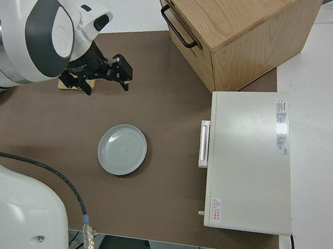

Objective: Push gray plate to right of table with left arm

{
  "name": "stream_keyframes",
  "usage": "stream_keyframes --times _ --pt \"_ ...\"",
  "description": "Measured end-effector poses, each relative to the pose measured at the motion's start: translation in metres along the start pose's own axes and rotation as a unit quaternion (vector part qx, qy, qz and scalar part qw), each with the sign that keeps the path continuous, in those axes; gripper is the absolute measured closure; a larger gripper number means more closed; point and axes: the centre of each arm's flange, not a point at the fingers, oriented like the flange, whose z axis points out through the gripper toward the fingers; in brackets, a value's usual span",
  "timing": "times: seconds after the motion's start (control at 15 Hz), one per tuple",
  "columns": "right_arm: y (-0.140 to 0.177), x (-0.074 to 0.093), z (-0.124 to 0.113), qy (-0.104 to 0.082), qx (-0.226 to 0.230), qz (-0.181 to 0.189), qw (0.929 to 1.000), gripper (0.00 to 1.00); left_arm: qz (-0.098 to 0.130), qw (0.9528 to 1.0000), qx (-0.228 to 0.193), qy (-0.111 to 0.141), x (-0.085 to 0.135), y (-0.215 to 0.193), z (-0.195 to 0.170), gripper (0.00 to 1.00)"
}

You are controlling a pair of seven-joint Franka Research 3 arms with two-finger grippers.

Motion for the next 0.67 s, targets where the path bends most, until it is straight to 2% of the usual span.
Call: stream_keyframes --times 0.27,0.67 --pt "0.0 0.0 0.0 0.0 0.0 0.0 1.0 0.01 0.019 0.9989 0.038 0.022 -0.001 -0.009 -0.042 0.0" --pt "0.0 0.0 0.0 0.0 0.0 0.0 1.0 0.01 0.023 0.9983 0.042 0.035 -0.001 -0.008 -0.056 0.0"
